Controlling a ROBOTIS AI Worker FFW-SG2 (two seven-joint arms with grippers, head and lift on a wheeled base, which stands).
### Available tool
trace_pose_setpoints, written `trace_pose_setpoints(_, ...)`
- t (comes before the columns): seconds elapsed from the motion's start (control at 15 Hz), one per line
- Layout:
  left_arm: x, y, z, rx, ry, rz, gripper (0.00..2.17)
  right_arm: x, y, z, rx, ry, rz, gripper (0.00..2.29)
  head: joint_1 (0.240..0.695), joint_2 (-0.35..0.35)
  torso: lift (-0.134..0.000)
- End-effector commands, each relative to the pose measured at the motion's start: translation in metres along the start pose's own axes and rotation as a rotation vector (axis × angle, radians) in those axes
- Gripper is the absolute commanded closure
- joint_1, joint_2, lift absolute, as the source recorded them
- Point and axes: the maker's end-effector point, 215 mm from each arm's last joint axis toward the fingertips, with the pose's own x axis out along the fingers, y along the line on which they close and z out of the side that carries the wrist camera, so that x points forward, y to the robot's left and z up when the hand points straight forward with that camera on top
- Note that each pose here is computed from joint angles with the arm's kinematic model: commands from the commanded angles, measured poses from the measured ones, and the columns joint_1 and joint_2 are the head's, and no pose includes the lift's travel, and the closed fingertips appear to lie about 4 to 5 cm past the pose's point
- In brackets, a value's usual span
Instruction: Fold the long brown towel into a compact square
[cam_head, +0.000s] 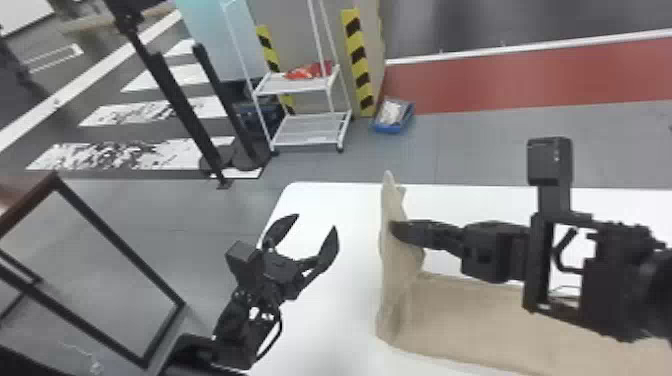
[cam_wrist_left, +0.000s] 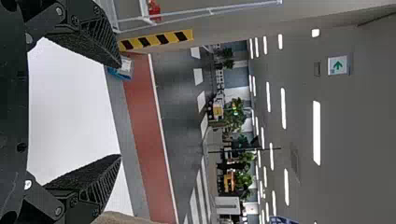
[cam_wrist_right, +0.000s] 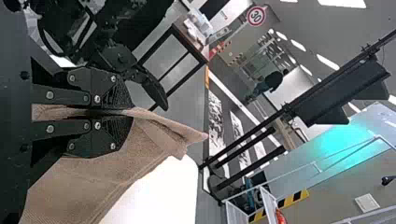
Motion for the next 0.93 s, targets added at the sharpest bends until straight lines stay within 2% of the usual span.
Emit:
trace_pose_setpoints(0.0,0.0,-0.006,-0.004,0.004,0.013,-0.009,0.23,-0.022,0.006,-0.001,0.031,-0.002,0.009,1.06,0.695,0.35,0.0)
trace_pose_setpoints(0.2,0.001,-0.011,-0.006,0.013,0.018,-0.011,0.23,-0.045,0.006,-0.003,0.086,-0.021,0.022,1.06,0.695,0.35,0.0)
trace_pose_setpoints(0.33,-0.002,-0.017,-0.013,0.013,0.039,-0.016,0.23,-0.063,-0.007,-0.002,0.133,-0.055,0.015,1.06,0.695,0.35,0.0)
trace_pose_setpoints(0.67,-0.003,-0.033,-0.025,0.038,0.083,-0.03,0.23,-0.111,-0.035,-0.021,0.275,-0.123,0.028,1.06,0.695,0.35,0.0)
trace_pose_setpoints(0.87,-0.004,-0.044,-0.035,0.045,0.112,-0.042,0.23,-0.136,-0.06,-0.03,0.334,-0.157,0.011,1.06,0.695,0.315,0.0)
